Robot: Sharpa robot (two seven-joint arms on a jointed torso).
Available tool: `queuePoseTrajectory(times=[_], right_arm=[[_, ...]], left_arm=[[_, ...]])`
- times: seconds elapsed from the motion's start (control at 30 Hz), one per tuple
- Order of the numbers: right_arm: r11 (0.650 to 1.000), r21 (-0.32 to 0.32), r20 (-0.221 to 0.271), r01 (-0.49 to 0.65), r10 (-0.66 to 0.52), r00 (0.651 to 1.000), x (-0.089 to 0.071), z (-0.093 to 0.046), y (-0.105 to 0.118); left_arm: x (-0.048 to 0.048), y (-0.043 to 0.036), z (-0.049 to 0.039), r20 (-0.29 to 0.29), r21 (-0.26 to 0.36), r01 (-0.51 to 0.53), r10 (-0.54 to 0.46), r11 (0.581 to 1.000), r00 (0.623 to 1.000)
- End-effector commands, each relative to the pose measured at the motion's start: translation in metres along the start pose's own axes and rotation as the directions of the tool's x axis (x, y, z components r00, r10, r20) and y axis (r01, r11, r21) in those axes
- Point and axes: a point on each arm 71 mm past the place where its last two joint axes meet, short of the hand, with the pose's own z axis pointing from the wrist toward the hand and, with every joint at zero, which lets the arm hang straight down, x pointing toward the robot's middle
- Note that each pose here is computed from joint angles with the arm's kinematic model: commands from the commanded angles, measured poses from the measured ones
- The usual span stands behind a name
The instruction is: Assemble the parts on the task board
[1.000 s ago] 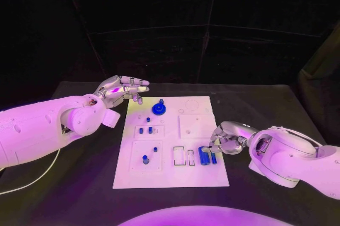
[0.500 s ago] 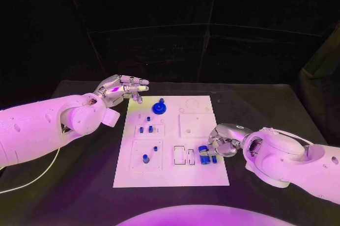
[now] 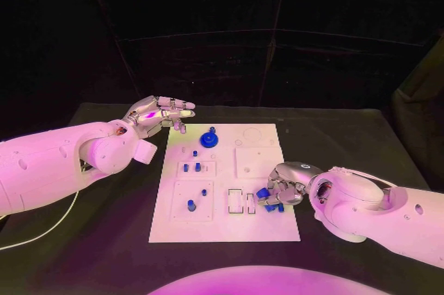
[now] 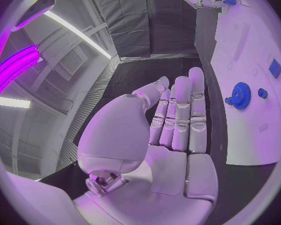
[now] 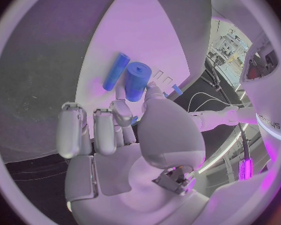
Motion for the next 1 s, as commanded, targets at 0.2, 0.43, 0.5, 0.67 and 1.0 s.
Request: queuePoseTrajectory(times=[0.2, 0.43, 0.5, 0.67, 1.0], right_arm=[[0.999, 0.013, -0.035, 0.045, -0.044, 0.998, 0.013, 0.003, 0.003], [1.000, 0.008, -0.010, -0.024, 0.024, 1.000, 0.013, 0.000, 0.008], [0.999, 0.006, 0.010, -0.053, 0.053, 0.999, 0.012, -0.001, 0.009], [0.988, -0.020, 0.073, -0.150, 0.151, 0.986, 0.006, -0.010, 0.011], [0.956, -0.089, 0.115, -0.279, 0.288, 0.951, 0.000, -0.021, 0.022]], left_arm=[[0.0011, -0.0013, -0.0005, -0.012, 0.004, 0.008, -0.008, 1.000, 1.000], [0.0006, -0.0013, -0.0008, -0.011, 0.003, 0.008, -0.008, 1.000, 1.000], [0.0007, -0.0013, -0.0007, -0.012, 0.003, 0.008, -0.008, 1.000, 1.000], [0.0008, -0.0011, -0.0002, -0.012, 0.003, 0.008, -0.008, 1.000, 1.000], [0.0026, -0.0009, 0.0014, -0.017, 0.003, 0.009, -0.009, 1.000, 1.000]])
